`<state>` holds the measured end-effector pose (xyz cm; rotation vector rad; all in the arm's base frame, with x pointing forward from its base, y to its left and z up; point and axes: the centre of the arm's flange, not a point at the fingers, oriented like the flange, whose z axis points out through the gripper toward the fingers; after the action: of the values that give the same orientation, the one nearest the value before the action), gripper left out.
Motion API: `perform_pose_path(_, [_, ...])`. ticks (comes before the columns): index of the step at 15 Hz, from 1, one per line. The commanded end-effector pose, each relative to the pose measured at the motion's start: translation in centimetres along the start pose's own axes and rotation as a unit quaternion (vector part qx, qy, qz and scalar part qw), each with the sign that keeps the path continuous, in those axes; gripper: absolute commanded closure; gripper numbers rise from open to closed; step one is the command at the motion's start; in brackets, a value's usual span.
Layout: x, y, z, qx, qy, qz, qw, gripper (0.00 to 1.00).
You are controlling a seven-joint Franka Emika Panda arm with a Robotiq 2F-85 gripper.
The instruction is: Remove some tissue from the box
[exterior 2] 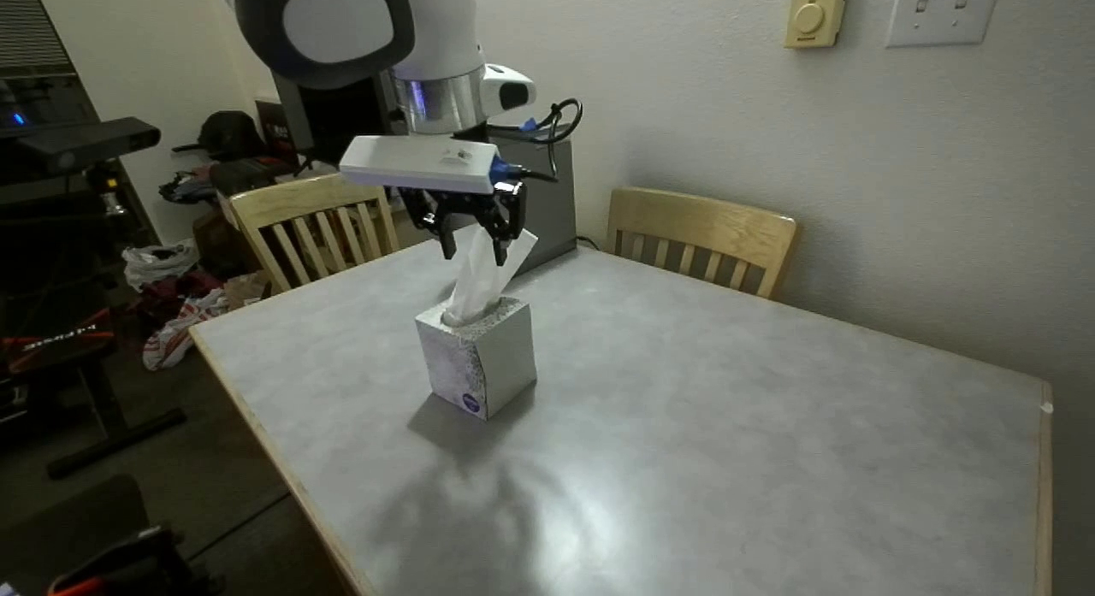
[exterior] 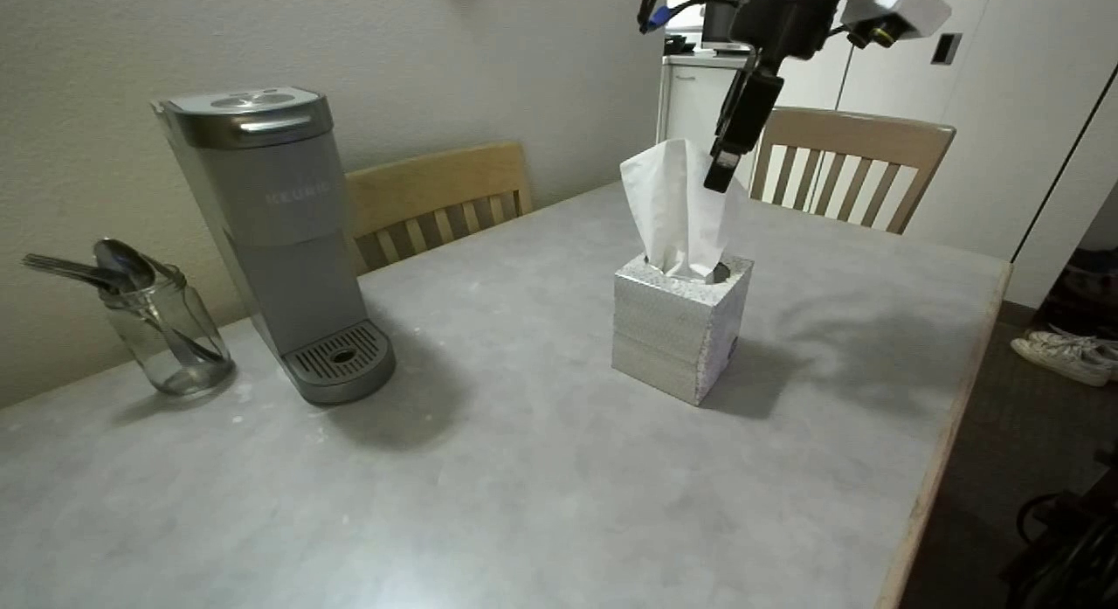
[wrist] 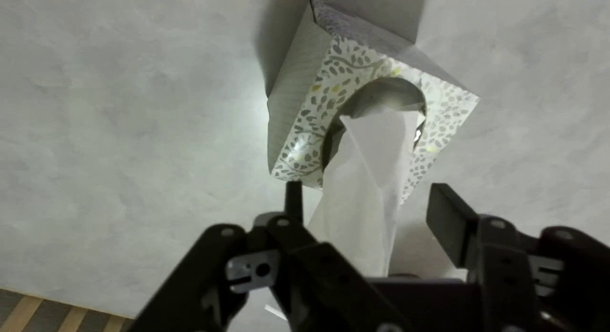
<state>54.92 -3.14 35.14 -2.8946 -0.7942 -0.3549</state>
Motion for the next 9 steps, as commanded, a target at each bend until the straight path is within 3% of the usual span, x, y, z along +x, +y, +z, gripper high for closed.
perform_pose_path(1, [-0.5, -0.1, -0.4, -0.017, -0.007, 0.018, 0.9997, 0.6])
perform_pose_path(6, [-1.6, -0.7, -1.3, -0.019, -0.02, 0.031, 0.9991, 0.95])
perform_pose_path(9, [-2.0, -1.3, -1.6, -0.001, -0.021, 0.035, 0.9992, 1.0])
